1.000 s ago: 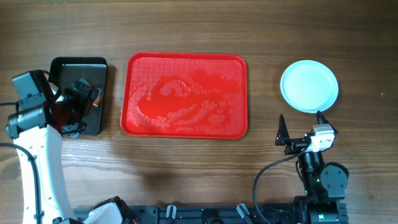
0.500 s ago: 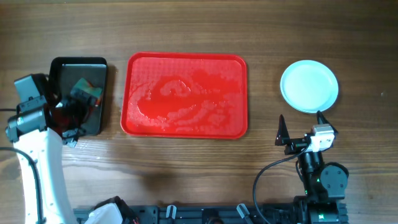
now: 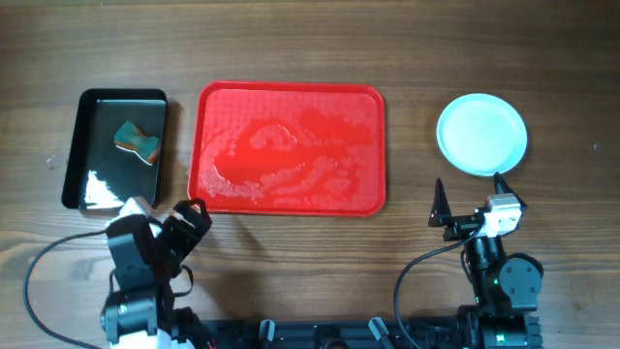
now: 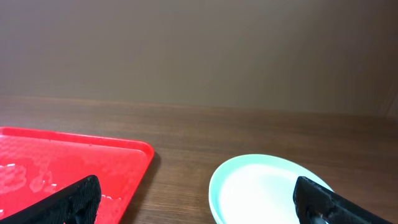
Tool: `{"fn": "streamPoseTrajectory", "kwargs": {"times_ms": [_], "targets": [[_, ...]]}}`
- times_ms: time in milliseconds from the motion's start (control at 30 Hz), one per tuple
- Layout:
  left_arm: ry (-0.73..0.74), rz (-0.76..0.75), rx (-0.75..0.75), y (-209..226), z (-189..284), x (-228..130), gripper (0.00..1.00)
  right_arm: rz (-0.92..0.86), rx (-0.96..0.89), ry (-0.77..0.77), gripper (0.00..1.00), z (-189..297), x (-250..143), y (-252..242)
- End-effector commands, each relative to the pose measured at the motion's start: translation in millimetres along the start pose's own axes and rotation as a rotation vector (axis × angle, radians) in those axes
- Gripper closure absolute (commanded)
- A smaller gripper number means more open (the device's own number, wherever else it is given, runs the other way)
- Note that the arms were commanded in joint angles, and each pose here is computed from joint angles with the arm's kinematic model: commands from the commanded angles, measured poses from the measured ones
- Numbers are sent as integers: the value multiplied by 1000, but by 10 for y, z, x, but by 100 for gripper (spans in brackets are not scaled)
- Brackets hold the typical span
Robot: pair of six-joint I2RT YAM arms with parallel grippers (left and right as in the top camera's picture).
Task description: Clean dirty plates on tray and stack at the side
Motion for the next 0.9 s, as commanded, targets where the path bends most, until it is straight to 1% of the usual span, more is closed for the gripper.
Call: {"fn": "streamPoseTrajectory", "kwargs": {"times_ms": [0, 133, 167, 267, 300, 467, 600, 700, 767, 867], "targets": [[-22, -35, -68, -7, -47, -67, 0, 15, -20, -9, 0, 6, 15, -24], [-44, -85, -142, -109, -70, -85, 0, 15, -20, -9, 0, 6, 15, -24], [-58, -125, -175, -172, -54, -78, 0, 15, -20, -9, 0, 6, 14, -24], [-119, -341, -280, -358, 45, -90, 0, 15, -20, -9, 0, 6, 14, -24], [-138, -381, -302, -393, 77, -91, 0, 14, -20, -9, 0, 6, 14, -24], [-203, -392, -321, -409, 102, -48, 0, 14, -20, -9, 0, 6, 14, -24], [-258, -404, -376, -406, 27, -59, 0, 15, -20, -9, 0, 6, 14, -24], [-299, -413, -417, -436, 62, -50, 0, 15, -20, -9, 0, 6, 15, -24], [-345, -449, -457, -452, 81, -61, 0, 15, -20, -9, 1, 6, 15, -24], [-369, -460, -479, -408, 22, -98, 0, 15, -20, -9, 0, 6, 14, -24]]}}
Point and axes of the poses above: each gripper's point midway between its finger pads, its own z axis back along the fingers, its own y axis along the line the jaws close on, x = y × z, the point moved 7 cm from there along z, back along the fingers, and after that the axes turned 3 degrees about z, right-handed, at the moved point
